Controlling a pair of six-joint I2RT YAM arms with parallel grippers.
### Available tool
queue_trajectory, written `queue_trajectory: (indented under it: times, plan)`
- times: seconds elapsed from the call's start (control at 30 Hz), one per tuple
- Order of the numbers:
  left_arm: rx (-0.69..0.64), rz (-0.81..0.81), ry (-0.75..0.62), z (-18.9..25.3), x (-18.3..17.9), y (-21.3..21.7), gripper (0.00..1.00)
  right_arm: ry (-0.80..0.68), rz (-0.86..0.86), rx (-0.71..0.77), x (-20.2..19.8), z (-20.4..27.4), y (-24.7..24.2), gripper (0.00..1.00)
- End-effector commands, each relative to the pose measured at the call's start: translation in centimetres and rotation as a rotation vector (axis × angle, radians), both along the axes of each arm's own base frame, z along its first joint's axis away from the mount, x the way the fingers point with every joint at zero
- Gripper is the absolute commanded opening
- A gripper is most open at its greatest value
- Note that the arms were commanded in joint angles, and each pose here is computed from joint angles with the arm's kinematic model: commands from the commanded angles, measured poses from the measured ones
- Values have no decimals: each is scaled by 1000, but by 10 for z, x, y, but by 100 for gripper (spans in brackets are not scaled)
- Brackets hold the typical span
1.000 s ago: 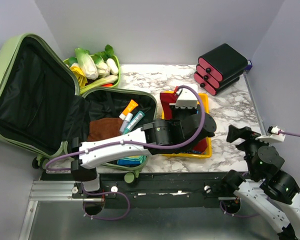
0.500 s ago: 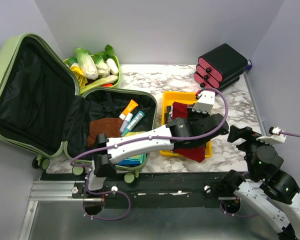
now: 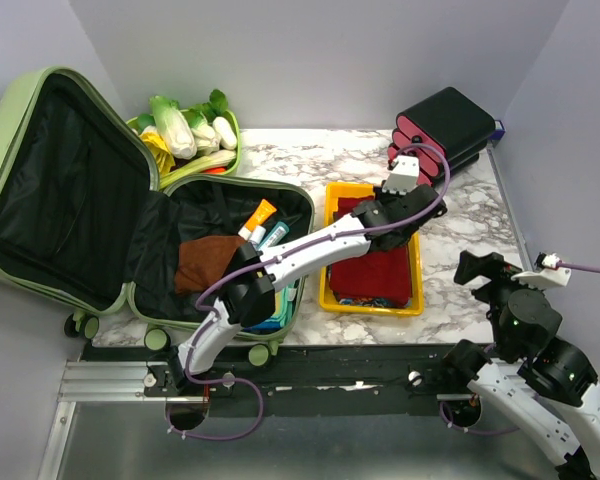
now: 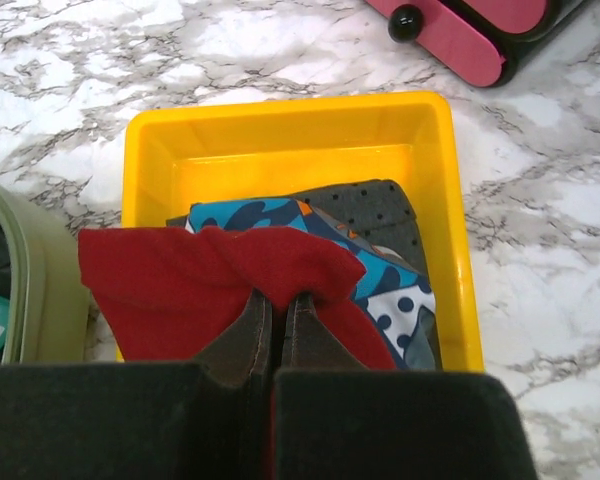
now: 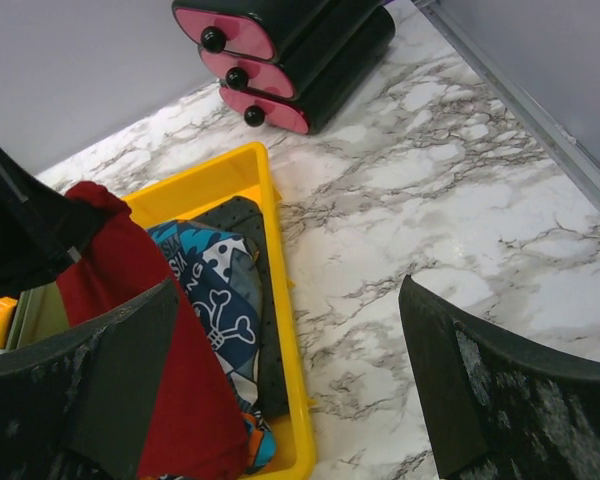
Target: Open, take out, and arrange the luggage
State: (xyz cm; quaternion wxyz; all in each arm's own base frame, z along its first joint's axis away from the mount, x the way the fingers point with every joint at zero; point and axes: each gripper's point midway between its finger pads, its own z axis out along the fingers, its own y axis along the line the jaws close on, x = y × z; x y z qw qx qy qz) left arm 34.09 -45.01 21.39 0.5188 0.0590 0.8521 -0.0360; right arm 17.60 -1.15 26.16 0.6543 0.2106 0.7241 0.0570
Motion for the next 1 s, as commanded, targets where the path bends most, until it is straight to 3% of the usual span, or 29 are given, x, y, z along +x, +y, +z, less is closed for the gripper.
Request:
queue_trajectory:
  times: [0.0,0.13,0.17,0.23,0.27,0.3,0.5,0.67,0.8,0.97]
  plan:
    - [-16,-38,3,-10,19,-17,8,36,-59,-14,0,-12,-7,100]
    - [-44,-78,52,-27,28,-26,35,52,-64,-32,3,-13,-6,100]
    - [-46,-89,58,-30,29,-28,55,65,-63,-45,4,-15,-5,100]
    - [-55,-130,59,-27,27,-36,69,81,-50,-53,7,-17,-1,100]
    - [-64,-146,55,-21,26,-38,90,91,-42,-59,9,-19,3,100]
    - [-67,-161,51,-17,25,-39,99,96,-33,-62,10,-18,5,100]
    - [-136,-157,-11,54,25,-14,99,138,158,-81,24,-22,48,100]
    - [-145,-54,-33,97,22,66,99,229,402,-71,33,-29,106,100]
    - [-112,112,5,88,7,157,99,306,509,-100,44,-43,138,100]
    - [-123,292,132,31,-34,274,99,290,570,-121,64,-51,164,100]
